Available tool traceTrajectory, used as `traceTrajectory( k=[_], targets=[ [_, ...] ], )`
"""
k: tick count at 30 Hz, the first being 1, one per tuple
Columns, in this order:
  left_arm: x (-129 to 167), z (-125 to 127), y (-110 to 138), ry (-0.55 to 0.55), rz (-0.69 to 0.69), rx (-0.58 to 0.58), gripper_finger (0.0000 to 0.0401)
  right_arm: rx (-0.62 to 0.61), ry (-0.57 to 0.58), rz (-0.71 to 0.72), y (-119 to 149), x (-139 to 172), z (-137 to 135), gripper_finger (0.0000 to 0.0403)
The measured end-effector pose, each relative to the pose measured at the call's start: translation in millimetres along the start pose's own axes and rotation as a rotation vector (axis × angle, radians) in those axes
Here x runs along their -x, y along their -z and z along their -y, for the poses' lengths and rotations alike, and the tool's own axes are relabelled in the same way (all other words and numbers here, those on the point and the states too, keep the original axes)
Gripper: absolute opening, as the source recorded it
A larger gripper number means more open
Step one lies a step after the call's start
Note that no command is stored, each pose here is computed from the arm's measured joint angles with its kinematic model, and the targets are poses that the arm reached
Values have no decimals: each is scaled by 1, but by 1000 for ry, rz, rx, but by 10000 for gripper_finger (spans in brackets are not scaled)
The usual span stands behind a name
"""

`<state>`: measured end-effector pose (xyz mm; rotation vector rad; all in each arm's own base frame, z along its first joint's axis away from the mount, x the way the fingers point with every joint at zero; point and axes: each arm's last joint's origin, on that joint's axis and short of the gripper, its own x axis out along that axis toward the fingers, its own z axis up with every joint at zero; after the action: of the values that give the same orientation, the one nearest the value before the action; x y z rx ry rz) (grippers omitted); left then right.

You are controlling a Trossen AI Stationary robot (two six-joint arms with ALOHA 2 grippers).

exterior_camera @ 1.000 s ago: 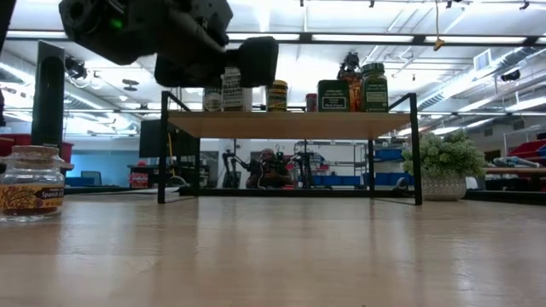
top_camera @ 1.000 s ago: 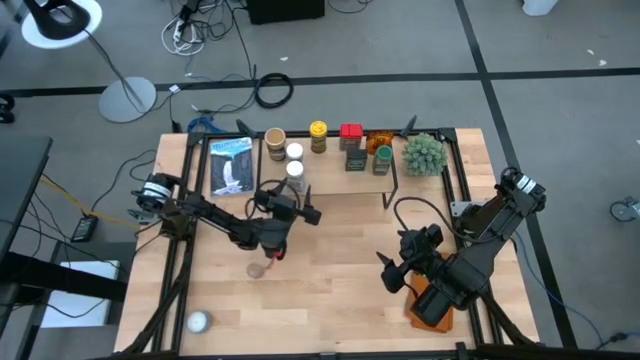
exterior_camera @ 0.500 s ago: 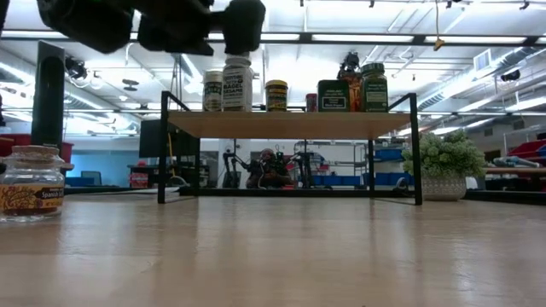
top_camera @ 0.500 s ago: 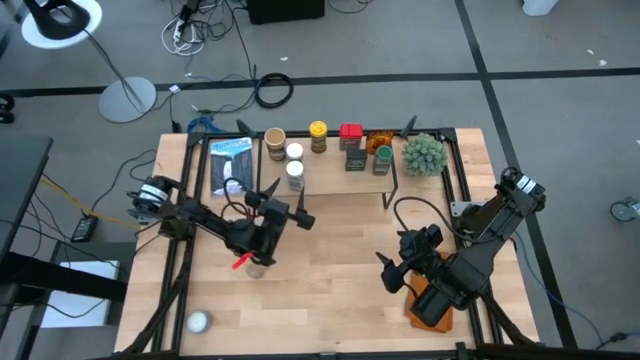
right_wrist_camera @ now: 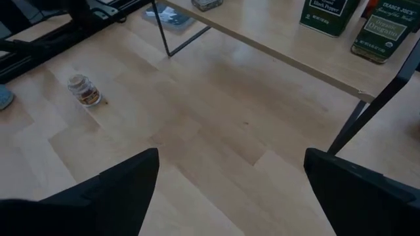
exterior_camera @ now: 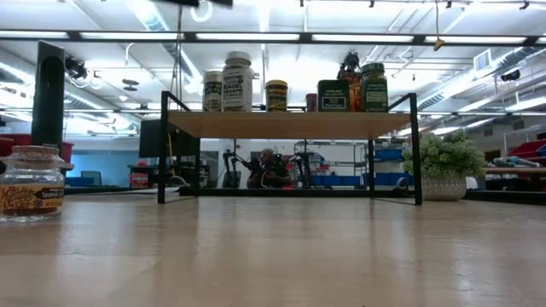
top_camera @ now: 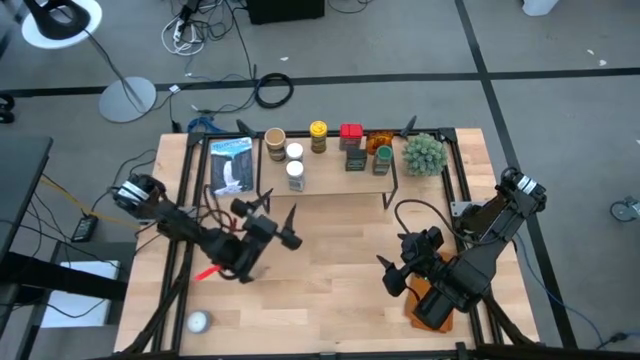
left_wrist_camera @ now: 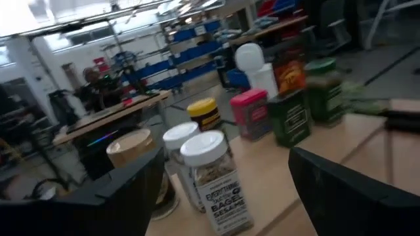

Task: Shelf spices
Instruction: Put the brown seasoning bottle on the shelf

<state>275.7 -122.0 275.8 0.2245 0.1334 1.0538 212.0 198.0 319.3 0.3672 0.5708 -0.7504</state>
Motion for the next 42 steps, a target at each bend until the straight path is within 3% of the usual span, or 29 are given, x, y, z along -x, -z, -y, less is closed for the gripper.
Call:
traceTrajectory(
  k=[7, 15, 21, 25, 30, 36, 39, 42],
  targets=[
    [39, -2, -26, 126, 37, -43, 330, 0, -13, -2, 0, 0, -2, 380],
    [75, -1, -30, 243, 91, -89, 316, 30, -54, -3, 1, 0, -7, 378],
    [94, -2, -33, 375, 215, 4, 303, 45, -71, 19, 0, 1, -10, 378],
    [99, 9, -31, 517, 335, 61, 297, 52, -81, 62, -1, 0, -12, 378],
    [97, 29, -21, 810, 423, 117, 296, 62, -89, 85, -5, -4, -15, 377],
    [73, 40, -12, 973, 314, 124, 295, 58, -125, 86, -8, -6, -22, 380],
    [54, 37, -9, 1089, 179, 130, 295, 64, -150, 87, -9, -6, -26, 378],
    [39, 28, -5, 1117, 31, 102, 295, 68, -171, 89, -9, -6, -30, 378]
  ],
)
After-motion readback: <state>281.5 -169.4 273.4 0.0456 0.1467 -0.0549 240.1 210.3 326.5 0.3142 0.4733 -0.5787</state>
